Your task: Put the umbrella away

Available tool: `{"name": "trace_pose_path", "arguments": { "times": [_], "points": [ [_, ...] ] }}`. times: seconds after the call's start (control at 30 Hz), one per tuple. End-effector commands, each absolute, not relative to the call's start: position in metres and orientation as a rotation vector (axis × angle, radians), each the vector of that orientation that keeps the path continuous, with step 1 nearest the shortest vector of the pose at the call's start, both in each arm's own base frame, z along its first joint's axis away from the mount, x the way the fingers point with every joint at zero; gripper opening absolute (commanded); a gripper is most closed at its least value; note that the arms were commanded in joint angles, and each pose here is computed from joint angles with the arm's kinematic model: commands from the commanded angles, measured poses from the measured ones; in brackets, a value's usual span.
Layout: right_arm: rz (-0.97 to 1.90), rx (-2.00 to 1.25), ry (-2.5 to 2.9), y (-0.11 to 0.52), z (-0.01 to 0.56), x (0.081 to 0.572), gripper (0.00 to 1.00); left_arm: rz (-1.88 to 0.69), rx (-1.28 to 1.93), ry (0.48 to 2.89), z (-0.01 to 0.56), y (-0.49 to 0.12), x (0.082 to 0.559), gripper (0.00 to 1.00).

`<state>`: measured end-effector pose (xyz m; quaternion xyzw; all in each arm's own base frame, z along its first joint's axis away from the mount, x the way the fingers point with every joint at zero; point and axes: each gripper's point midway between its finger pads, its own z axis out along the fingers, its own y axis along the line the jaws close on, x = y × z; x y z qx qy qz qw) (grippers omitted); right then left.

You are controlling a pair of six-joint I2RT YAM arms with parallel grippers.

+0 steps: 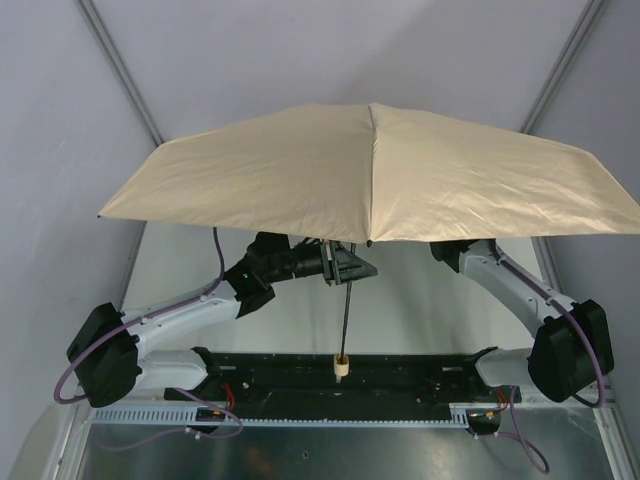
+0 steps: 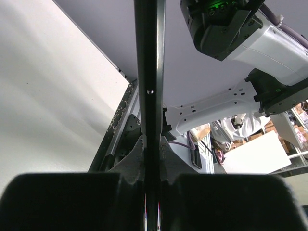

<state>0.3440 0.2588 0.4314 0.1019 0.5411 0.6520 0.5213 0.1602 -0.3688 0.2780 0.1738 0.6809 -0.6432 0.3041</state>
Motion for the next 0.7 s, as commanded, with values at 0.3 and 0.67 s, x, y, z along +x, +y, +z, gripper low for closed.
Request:
{"name": "trace_pose_path", "arguments": {
  "times": [0.3,0.67],
  "points": [
    [1.656,0.222,1.034,0.263,0.486,0.349,0.41,-1.829,0.569,1.601,0.323,-0.366,0.138,0.0],
    [1.567,0.24,1.022,0.247,0.494,0.351,0.09,-1.812,0.533,1.644,0.308,-0.364,0.142,0.0]
  ]
}}
